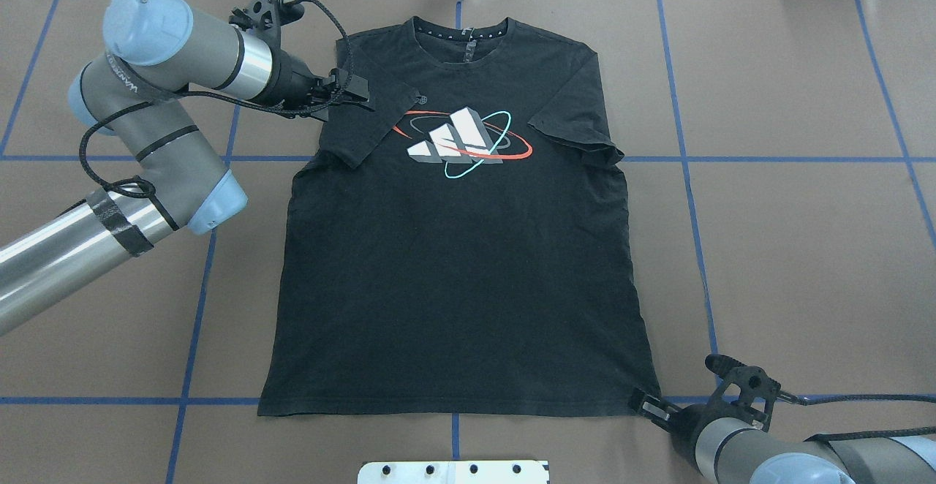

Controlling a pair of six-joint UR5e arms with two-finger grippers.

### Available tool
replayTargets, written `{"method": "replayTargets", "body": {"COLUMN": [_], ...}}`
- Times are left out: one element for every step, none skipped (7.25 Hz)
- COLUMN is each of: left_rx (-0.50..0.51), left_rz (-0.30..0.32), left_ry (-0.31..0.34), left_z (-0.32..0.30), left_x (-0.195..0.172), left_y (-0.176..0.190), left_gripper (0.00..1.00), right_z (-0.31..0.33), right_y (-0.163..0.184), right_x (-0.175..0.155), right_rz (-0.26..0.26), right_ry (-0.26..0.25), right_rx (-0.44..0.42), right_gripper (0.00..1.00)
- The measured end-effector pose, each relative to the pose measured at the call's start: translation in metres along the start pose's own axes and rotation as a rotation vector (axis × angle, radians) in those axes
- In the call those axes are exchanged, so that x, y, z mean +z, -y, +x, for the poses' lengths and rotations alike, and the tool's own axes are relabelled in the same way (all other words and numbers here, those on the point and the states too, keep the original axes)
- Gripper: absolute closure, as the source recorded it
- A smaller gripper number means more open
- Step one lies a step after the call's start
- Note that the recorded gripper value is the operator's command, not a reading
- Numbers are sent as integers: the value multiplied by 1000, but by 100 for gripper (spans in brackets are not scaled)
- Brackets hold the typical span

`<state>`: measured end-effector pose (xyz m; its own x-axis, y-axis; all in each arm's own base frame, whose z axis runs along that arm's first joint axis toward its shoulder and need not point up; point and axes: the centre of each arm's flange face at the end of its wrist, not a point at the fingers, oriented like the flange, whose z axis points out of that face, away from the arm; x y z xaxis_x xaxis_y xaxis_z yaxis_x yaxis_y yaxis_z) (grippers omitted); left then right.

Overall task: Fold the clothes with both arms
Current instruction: 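Move the left gripper to the hem corner nearest the robot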

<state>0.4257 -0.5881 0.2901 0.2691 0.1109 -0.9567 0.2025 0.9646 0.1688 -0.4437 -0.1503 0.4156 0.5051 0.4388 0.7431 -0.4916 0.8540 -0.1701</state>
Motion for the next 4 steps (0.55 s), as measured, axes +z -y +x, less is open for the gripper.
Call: {"method": "replayTargets", "body": {"left_rx": [-1, -1, -3, -36], "left_rz": [-1, 0, -1, -12], "left_ry": [3, 4, 0, -10], "left_z": [-2, -2, -1, 4], "left_x": [1, 1, -1, -4], "left_y": [0, 1, 1, 0], "left_gripper": [0, 0, 0, 1], "right_z": [-1, -2, -3, -2], "right_y": [0, 0, 1, 5], "right_x": [-1, -1, -3, -8], "right_rz": [-1, -1, -2, -2], "right_ry": [2, 4, 7, 9], "right_rx": [1, 2, 4, 6], "right_gripper": [100, 100, 100, 100]}}
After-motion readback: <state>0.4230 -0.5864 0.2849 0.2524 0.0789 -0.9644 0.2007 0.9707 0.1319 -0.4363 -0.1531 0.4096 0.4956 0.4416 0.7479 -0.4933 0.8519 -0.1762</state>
